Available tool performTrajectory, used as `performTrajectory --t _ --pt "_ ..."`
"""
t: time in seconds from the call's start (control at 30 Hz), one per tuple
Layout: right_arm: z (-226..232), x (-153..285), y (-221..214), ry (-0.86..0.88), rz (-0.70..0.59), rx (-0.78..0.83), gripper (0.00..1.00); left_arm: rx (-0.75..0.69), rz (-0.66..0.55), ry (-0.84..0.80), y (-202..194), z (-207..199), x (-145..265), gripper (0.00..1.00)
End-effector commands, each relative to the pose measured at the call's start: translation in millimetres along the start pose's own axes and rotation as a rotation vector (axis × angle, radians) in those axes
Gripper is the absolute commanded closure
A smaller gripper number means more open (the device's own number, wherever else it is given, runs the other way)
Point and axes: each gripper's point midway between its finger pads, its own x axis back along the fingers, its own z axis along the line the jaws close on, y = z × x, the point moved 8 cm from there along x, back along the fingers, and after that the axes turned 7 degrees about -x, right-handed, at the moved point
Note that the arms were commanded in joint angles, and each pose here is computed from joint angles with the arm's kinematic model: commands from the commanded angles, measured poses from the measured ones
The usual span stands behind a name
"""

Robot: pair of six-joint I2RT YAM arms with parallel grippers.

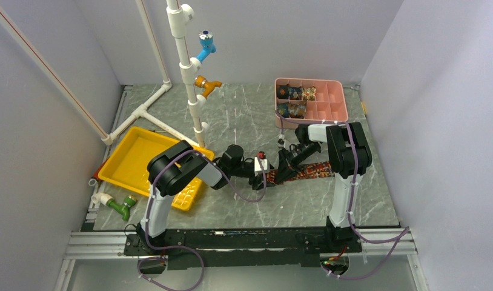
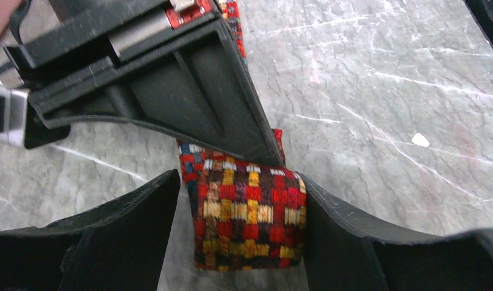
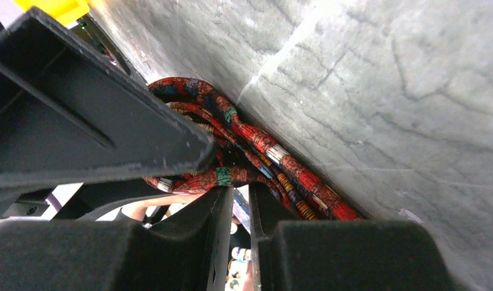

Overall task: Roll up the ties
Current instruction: Roll the tie at the center of the board.

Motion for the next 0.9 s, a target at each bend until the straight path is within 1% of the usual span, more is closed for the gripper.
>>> performTrajectory --t 0.0,0.13,0.23,0.27,0.37,0.5,0.57,0.67,0.8,0.87 --pt "-26 -14 12 -0.149 -0.021 0.097 0.81 -0.075 -0.022 -0.046 15 7 -9 0.35" --pt "-24 -14 13 -0.142 -0.024 0.101 0.81 -0.068 0.032 -0.102 3 1 -8 0.54" --pt "-21 -12 13 -0.137 -0.028 0.111 0.8 -0.02 0.075 -0.106 -11 -2 -1 0.66" --pt "-19 -10 13 -0.132 -0.034 0.122 0.8 0.005 0.087 -0.102 -15 -2 1 0.69" --pt "-4 4 11 -0.114 -0.054 0.183 0.73 0.092 0.13 -0.081 -29 -1 14 0.79" --pt "27 43 6 -0.025 -0.11 0.249 0.66 0.171 0.163 -0.086 -39 -8 28 0.84" --pt "29 61 9 -0.013 -0.141 0.258 0.65 0.187 0.174 -0.105 -38 -13 31 0.86" --pt "5 71 21 -0.096 -0.152 0.224 0.66 0.209 0.195 -0.102 -37 -15 34 0.89" --pt "-28 63 30 -0.174 -0.114 0.162 0.68 0.233 0.217 -0.12 -43 -16 39 0.9" --pt "-37 58 32 -0.208 -0.099 0.158 0.68 0.241 0.206 -0.127 -39 -14 40 0.9"
